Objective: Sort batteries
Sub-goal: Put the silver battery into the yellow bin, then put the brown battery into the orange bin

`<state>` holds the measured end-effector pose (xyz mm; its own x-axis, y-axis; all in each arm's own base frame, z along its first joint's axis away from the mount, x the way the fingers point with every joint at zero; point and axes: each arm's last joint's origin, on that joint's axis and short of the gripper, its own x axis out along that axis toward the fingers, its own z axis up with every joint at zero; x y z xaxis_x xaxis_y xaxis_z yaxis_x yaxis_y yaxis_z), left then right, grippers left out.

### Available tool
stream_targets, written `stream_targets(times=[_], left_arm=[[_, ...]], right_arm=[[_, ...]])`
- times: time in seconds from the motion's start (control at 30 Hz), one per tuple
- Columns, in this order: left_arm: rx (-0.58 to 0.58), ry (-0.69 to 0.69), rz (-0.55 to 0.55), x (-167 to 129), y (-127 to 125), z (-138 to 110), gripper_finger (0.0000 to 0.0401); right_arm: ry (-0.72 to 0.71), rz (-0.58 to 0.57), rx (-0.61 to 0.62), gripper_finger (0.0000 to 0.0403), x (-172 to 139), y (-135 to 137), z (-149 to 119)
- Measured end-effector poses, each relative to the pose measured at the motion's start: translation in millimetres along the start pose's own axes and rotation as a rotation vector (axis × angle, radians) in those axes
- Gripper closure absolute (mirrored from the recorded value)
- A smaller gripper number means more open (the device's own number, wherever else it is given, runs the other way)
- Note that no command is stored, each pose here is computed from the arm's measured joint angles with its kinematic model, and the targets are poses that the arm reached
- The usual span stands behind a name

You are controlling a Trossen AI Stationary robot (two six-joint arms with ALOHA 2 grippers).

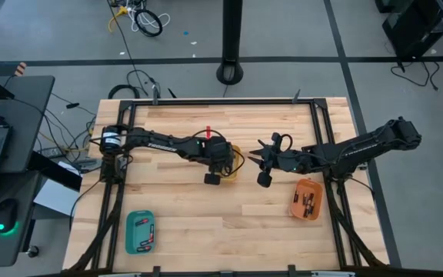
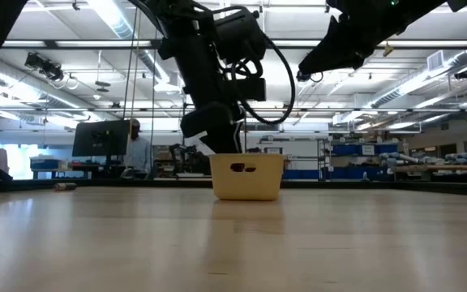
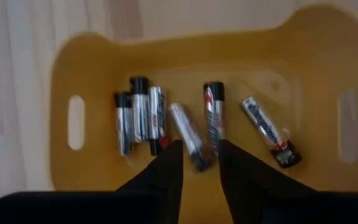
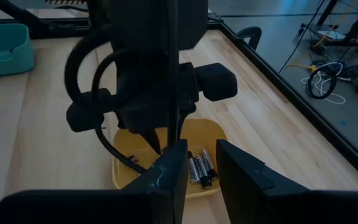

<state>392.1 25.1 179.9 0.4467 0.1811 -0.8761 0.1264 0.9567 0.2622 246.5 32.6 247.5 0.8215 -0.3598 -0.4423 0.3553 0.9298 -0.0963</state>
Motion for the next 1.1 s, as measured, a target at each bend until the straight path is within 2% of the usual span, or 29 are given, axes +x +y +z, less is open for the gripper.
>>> stream_targets(times=[0.1,0.23,0.37,0.5,0.63,0.77,0.97,1.1], left_arm=[[0.028,-0.011,0.027,-4,0,6,0.0279],[0.04,0.014,0.139,-13,0,13,0.0284],[0.009,-0.027,0.176,-36,0,15,0.0332],[-0.12,-0.08,0.196,-64,4,0,0.0391],[-0.3,-0.113,0.277,-96,12,-32,0.0386],[-0.495,-0.072,0.35,-116,8,-80,0.0388],[-0.846,0.101,0.471,-135,2,-161,0.0391],[-0.991,0.19,0.524,-136,-1,-197,0.038]], right_arm=[[0.0,0.0,0.0,0.0309,0,0,0],[0.001,0.0,0.0,0.0308,0,0,0],[0.014,-0.003,-0.005,0.031,0,0,-2],[0.03,-0.006,0.001,0.0313,0,-1,-3],[0.034,-0.005,0.0,0.0314,0,0,-4],[0.03,-0.003,0.009,0.0314,0,0,-3],[0.02,-0.001,0.032,0.0319,0,0,-2],[0.005,0.002,0.037,0.0321,0,1,-1]])
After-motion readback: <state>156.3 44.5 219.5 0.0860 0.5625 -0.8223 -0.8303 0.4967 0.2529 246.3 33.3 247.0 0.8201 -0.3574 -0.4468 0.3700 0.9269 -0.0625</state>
